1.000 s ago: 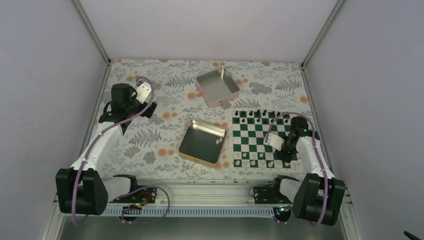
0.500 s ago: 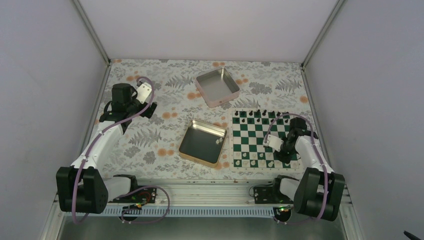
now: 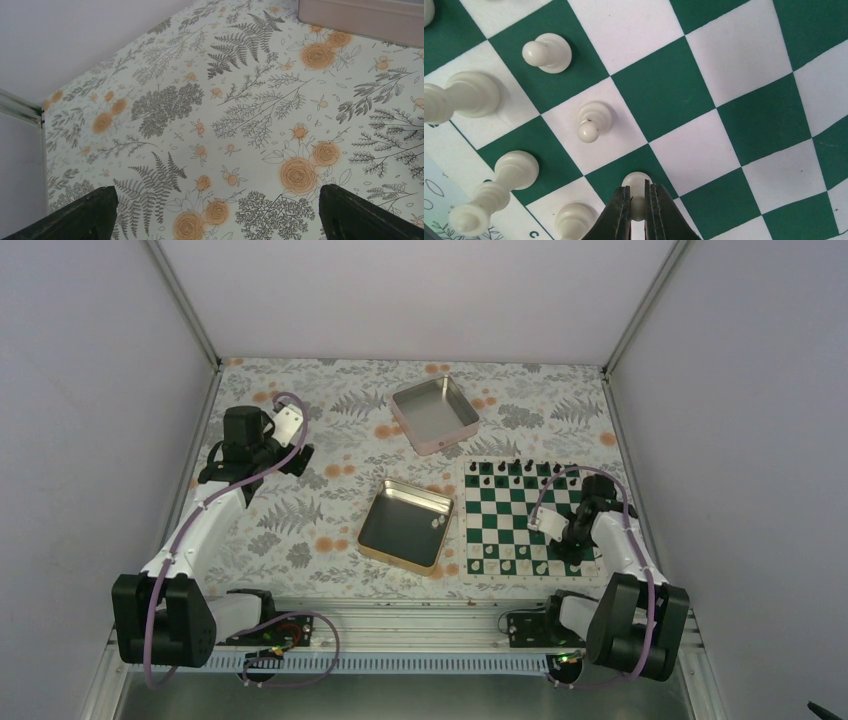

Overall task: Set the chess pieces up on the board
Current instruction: Place the chess piece on the chessboard, then pick up the chess piece from the storage box.

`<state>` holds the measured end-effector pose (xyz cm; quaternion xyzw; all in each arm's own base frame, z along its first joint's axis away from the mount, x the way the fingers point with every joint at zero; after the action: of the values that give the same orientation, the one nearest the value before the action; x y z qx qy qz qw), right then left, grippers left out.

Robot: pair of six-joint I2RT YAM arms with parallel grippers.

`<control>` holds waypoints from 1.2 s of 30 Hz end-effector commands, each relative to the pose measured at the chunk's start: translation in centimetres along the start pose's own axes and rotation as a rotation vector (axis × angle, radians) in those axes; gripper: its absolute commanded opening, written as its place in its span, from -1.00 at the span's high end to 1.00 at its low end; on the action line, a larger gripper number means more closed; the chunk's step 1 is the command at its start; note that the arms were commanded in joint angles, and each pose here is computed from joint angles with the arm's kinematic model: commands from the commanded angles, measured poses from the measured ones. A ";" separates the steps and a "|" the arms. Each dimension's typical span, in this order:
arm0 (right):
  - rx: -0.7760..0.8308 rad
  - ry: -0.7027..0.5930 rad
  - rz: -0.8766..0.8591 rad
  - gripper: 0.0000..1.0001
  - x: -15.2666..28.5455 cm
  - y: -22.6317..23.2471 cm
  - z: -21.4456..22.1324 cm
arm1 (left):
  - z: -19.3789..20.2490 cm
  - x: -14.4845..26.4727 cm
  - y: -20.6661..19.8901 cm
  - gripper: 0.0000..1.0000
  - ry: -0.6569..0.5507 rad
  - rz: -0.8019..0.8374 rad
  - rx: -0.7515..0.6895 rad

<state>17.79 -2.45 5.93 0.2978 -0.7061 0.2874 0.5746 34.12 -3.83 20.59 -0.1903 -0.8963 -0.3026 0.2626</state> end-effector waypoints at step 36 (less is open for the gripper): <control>0.171 -0.153 -0.025 0.48 6.3 -1.0 -11.2 | -1.1 0.4 0.5 -1.00 -0.026 -0.006 0.005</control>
<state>23.12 0.52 13.14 0.3415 -0.7236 0.3138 0.5112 33.95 -3.87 20.38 -0.1935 -0.8945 -0.3011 0.2680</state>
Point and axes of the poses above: each gripper's point midway between its finger pads, its own x axis back along the fingers, its own y axis along the line the jaws close on, z = x × y, the point moved 3 cm from there along x, back along the fingers, and after that the axes turned 13 degrees about -x, right-handed, at the moved point
